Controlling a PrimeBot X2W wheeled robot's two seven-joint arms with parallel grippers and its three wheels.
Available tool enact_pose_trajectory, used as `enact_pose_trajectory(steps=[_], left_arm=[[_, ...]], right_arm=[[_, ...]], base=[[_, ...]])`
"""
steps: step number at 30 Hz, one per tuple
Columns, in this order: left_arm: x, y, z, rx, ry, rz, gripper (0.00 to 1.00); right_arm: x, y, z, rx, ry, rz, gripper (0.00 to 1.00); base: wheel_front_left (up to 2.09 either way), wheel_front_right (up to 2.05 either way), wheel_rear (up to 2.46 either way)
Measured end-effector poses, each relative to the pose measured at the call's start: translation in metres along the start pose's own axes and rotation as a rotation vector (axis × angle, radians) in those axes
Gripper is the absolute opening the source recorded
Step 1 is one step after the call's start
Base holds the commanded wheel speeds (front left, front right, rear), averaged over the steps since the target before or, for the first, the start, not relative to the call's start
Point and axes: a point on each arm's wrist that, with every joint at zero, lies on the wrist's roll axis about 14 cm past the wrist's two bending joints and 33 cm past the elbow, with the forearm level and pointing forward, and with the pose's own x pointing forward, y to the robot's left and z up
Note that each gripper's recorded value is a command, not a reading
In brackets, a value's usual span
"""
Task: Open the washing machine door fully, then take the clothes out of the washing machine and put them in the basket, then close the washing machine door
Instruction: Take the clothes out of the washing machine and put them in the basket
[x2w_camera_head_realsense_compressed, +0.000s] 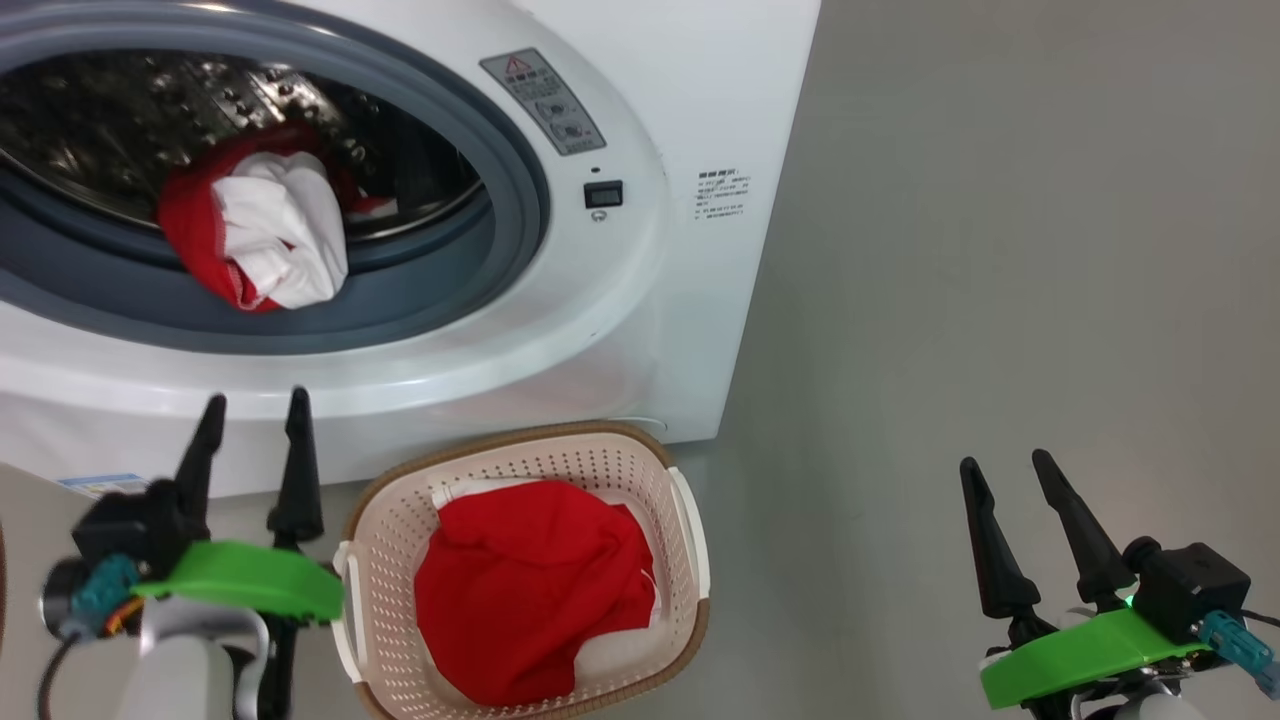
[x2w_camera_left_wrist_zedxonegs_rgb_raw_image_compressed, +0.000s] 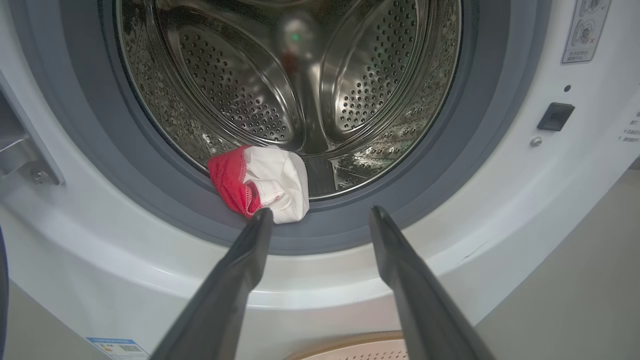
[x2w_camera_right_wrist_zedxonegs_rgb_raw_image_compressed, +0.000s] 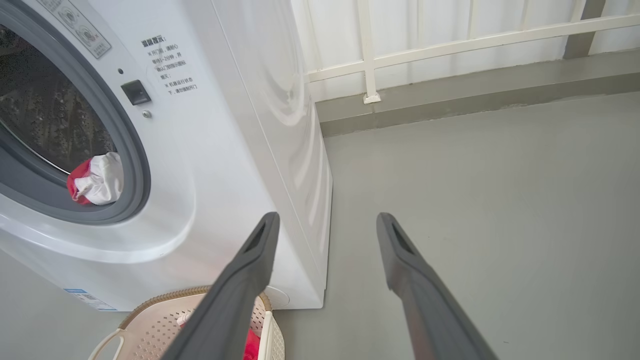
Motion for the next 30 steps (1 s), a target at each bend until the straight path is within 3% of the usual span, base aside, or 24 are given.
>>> enact_pose_trajectory(steps=[30], left_arm=[[0.137, -0.006, -0.034, 0.117, 0.208, -0.014, 1.00]], right_arm=[[0.027, -0.013, -0.022, 0.016, 0.052, -0.033, 1.00]], base=[[0.00, 0.00, 0.00]])
